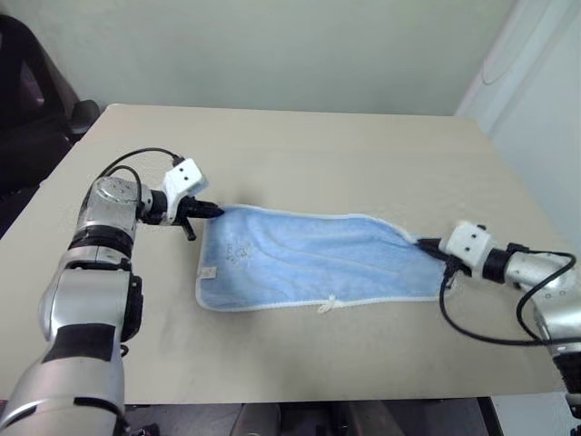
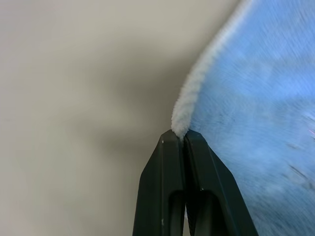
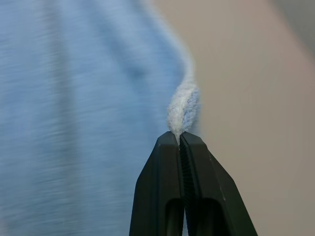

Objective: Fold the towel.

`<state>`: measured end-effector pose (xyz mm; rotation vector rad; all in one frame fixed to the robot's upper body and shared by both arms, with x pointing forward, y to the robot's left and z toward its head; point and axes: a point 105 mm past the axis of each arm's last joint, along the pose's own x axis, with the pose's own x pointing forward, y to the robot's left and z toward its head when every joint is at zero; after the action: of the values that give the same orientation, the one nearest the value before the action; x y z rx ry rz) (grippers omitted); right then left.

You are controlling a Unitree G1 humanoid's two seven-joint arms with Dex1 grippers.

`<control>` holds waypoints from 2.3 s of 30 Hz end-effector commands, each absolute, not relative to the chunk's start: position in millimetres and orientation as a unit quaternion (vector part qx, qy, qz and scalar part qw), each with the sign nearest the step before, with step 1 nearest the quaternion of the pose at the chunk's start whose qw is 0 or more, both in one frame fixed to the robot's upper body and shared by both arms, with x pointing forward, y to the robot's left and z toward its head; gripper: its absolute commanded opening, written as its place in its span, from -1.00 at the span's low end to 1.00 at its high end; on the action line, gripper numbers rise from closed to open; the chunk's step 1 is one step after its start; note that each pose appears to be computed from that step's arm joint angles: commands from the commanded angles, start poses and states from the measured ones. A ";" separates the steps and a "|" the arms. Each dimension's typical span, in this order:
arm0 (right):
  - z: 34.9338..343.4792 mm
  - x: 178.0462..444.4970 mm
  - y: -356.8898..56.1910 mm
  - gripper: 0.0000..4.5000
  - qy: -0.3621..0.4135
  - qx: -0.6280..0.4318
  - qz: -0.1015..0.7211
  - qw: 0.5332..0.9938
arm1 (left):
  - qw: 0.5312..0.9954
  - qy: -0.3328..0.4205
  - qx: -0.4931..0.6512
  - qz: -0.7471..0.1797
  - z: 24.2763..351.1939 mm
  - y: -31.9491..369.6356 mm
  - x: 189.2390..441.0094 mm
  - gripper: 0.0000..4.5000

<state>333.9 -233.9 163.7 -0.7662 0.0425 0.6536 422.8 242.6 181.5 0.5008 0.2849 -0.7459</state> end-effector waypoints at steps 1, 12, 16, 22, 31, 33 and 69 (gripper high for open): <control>210.5 348.2 -264.0 -1.00 -0.035 -0.368 0.223 0.902 | 0.938 -0.010 0.220 -0.270 258.4 244.1 441.7 -0.99; 266.1 346.6 -290.3 -1.00 -0.099 -0.345 0.169 0.918 | 0.948 -0.088 0.178 -0.250 297.9 251.1 437.5 -0.99; 259.3 326.9 -279.9 -1.00 -0.091 -0.320 0.225 0.916 | 0.936 -0.057 0.147 -0.314 285.5 260.6 421.1 -0.99; 257.7 298.6 -271.0 -1.00 -0.063 -0.261 0.292 0.918 | 0.916 -0.003 0.117 -0.384 270.6 283.4 390.1 -0.99; 250.2 281.7 -275.5 -1.00 -0.009 -0.212 0.347 0.914 | 0.897 0.052 0.093 -0.430 261.5 297.9 363.3 -0.99; 245.9 274.2 -271.0 -1.00 0.010 -0.193 0.376 0.906 | 0.888 0.071 0.092 -0.445 255.4 297.8 358.0 -0.99; 173.6 265.3 -254.3 -1.00 0.161 -0.163 0.436 0.870 | 0.892 0.170 0.125 -0.400 192.0 289.7 353.6 -0.99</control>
<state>256.9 -249.5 176.0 -0.2950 0.3355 0.9493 344.4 283.3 187.0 0.1979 0.3738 -0.8872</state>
